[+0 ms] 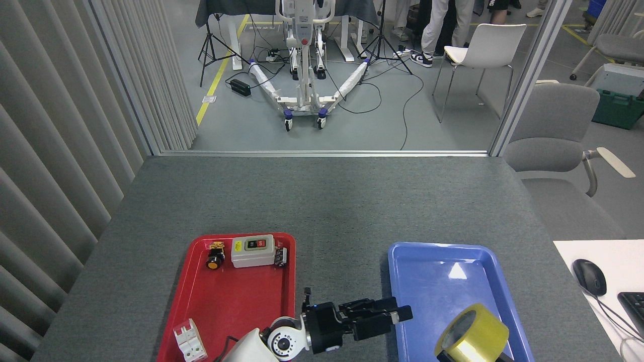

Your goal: Place and move tape with both arms

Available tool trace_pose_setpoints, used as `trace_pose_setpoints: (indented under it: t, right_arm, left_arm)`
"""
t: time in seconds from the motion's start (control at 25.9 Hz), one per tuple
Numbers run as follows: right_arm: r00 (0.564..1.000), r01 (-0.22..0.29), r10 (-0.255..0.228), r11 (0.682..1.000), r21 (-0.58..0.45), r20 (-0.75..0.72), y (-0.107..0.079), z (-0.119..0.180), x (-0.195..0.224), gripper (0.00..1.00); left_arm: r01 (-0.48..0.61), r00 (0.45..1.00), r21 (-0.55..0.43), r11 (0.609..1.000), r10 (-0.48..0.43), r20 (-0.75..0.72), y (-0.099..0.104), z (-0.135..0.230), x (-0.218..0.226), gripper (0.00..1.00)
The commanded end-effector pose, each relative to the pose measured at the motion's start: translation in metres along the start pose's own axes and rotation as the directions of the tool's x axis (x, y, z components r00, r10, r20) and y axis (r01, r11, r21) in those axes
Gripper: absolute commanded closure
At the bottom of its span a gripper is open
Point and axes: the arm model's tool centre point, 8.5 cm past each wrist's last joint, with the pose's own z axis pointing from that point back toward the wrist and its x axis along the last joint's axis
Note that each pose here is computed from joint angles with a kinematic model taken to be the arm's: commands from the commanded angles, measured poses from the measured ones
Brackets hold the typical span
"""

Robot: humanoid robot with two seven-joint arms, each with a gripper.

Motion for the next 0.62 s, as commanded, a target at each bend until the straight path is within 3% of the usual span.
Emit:
trace_pose_setpoints:
  t: [0.0, 0.12, 0.27, 0.39, 0.46, 0.58]
  right_arm:
    - [0.999, -0.027, 0.027, 1.000, -0.005, -0.043, -0.007, 0.009, -0.013, 1.00]
    - [0.996, -0.053, 0.054, 0.998, 0.016, -0.071, -0.012, 0.015, -0.025, 1.00]
    - [0.995, -0.067, 0.074, 0.992, 0.108, -0.061, -0.011, 0.005, -0.031, 1.00]
    - [0.995, -0.086, 0.097, 0.970, 0.226, -0.039, -0.008, -0.016, -0.037, 1.00]
    - [0.976, -0.059, 0.117, 0.954, 0.294, -0.186, -0.006, -0.040, -0.053, 1.00]
    - [0.925, 0.031, 0.126, 0.915, 0.401, -0.359, -0.003, -0.070, -0.069, 1.00]
  left_arm:
    - [-0.012, 0.996, 0.158, 0.987, 0.026, -0.083, 0.034, 0.040, -0.022, 0.02]
    - [0.023, 0.986, 0.258, 0.966, 0.021, -0.164, 0.061, 0.087, -0.038, 0.02]
    - [0.163, 0.934, 0.312, 0.936, -0.045, -0.354, 0.090, 0.155, -0.057, 0.02]
    - [0.337, 0.845, 0.228, 0.913, -0.187, -0.501, 0.108, 0.181, -0.059, 0.02]
    - [0.460, 0.748, 0.130, 0.878, -0.304, -0.590, 0.122, 0.185, -0.053, 0.02]
    - [0.566, 0.464, 0.001, 0.825, -0.317, -0.827, 0.118, 0.203, -0.062, 0.02]
